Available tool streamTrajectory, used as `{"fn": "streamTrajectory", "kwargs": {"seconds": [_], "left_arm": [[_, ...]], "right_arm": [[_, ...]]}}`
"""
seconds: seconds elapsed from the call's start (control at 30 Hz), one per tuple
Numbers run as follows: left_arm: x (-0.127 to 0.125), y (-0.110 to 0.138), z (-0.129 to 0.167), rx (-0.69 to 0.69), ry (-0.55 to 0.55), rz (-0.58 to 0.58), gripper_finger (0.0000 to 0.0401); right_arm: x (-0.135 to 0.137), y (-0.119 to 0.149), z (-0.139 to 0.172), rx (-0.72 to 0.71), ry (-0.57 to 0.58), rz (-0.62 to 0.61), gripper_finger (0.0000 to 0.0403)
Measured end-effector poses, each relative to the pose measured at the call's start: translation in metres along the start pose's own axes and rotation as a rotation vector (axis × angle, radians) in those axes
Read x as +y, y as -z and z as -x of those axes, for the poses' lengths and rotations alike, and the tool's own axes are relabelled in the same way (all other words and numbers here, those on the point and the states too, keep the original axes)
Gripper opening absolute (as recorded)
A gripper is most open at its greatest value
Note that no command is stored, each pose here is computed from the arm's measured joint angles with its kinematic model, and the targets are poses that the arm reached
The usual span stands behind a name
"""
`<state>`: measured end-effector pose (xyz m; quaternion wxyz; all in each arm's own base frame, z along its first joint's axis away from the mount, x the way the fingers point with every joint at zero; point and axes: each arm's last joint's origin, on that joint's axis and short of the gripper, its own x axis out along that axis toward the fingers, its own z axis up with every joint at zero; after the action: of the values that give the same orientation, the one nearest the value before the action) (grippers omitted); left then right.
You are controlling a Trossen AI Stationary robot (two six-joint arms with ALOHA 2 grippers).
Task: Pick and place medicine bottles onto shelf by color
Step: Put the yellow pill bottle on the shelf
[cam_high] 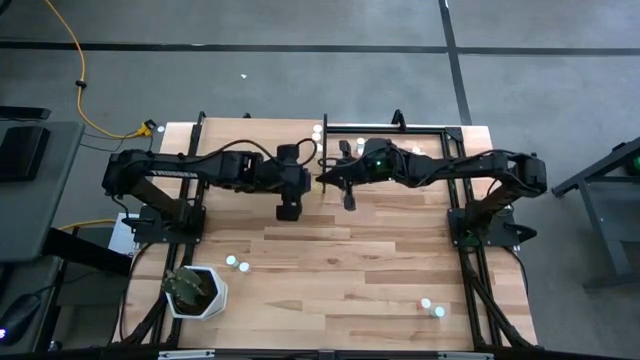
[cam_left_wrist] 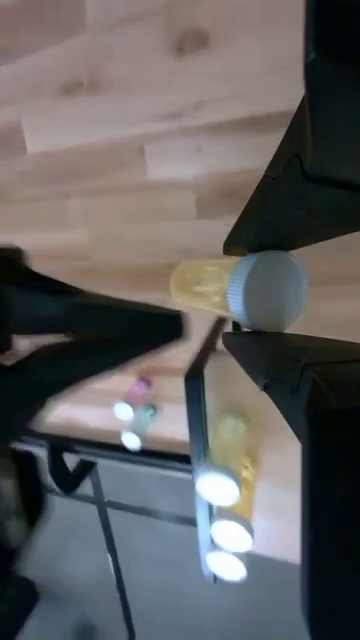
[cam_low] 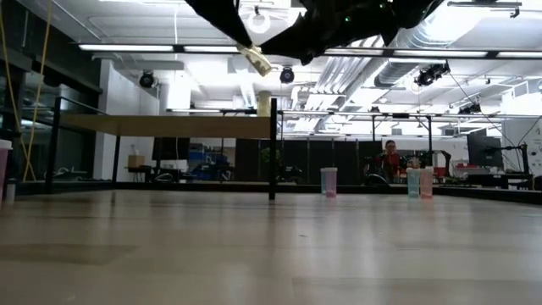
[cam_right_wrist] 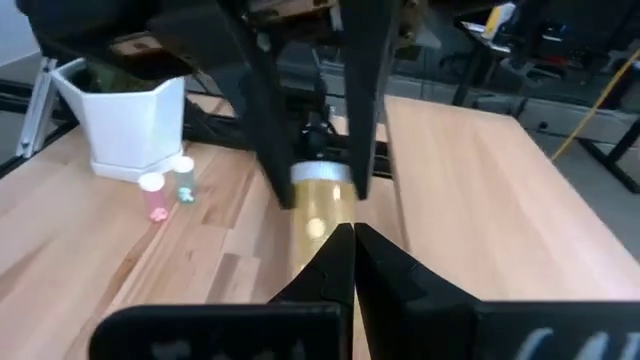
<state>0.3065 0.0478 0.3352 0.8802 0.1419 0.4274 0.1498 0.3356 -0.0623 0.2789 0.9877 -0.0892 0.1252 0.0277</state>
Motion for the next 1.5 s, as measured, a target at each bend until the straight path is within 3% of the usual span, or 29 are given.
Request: {"fn": "streamTrajectory", "kwargs": {"seconds": [0.43,0.7,0.93,1.1,1.5], "left_arm": [[0.054,0.016,-0.013,0.064,-0.144,0.061,0.0113],[0.065,0.019,-0.013,0.088,-0.165,0.059,0.0113],[0.062,0.002,0.012,0.054,-0.135,0.049,0.0113],[0.054,0.0,0.014,0.036,-0.035,0.037,0.0113],[0.063,0.006,0.009,0.051,-0.045,0.056,0.0113]], "right_arm": [[-0.012,-0.03,0.062,0.034,0.159,0.032,0.0],[-0.011,-0.034,0.078,0.067,0.201,0.039,0.0],[-0.027,-0.014,0.057,0.102,0.167,0.018,0.0],[-0.038,0.005,0.026,0.064,0.086,0.035,0.0],[-0.042,0.02,-0.003,-0.005,0.06,0.055,0.0]]}}
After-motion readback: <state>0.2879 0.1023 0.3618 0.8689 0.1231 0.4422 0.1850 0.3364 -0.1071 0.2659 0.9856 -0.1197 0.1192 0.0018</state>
